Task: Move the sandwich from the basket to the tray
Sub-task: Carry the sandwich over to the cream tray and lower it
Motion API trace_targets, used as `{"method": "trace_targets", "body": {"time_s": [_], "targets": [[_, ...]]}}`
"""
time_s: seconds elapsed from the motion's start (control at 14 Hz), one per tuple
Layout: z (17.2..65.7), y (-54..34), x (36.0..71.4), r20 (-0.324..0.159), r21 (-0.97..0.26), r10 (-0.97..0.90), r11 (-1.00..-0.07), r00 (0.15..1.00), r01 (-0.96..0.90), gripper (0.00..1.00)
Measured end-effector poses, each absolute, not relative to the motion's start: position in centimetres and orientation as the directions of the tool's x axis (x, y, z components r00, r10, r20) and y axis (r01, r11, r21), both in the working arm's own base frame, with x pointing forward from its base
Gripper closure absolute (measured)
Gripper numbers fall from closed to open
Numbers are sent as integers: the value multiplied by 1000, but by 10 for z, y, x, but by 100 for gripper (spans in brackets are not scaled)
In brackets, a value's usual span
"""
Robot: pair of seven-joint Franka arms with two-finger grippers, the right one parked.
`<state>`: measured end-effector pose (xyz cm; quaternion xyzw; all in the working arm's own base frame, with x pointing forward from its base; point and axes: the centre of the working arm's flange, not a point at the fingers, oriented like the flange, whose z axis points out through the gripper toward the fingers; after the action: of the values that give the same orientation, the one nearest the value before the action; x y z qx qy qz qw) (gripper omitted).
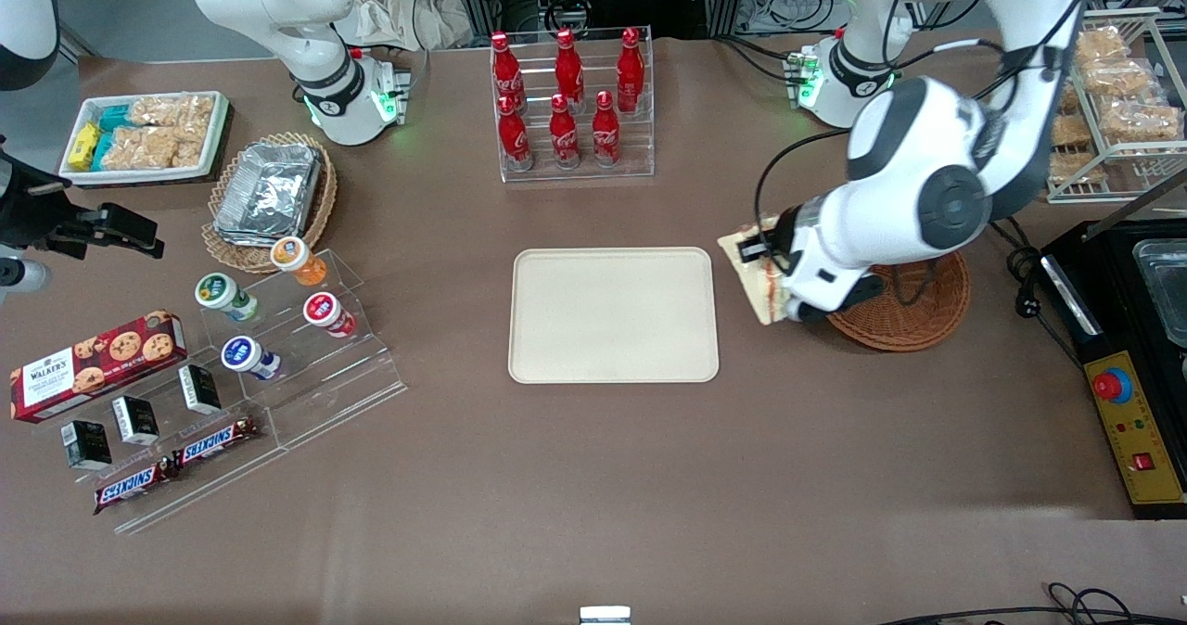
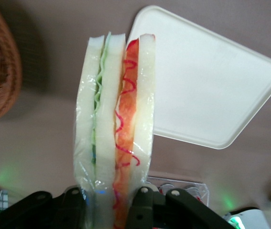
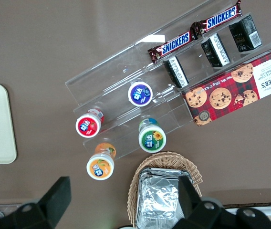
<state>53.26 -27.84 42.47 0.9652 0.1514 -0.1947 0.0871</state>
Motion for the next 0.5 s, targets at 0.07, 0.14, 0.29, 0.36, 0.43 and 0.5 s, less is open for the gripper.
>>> {"method": "trace_targets", "body": {"time_s": [0.07, 0.14, 0.29, 0.36, 0.43, 0.5], "targets": [[410, -293, 530, -400, 98, 236, -950, 886, 297, 74], [393, -306, 526, -398, 79, 212, -961, 892, 264, 74], [362, -328, 519, -397, 45, 171, -978, 902, 205, 73], [349, -335, 516, -401, 32, 156, -982, 903, 184, 73], [336, -341, 514, -400, 16, 143, -987, 905, 163, 73], [324, -345, 513, -400, 0, 131, -990, 907, 143, 73]]}}
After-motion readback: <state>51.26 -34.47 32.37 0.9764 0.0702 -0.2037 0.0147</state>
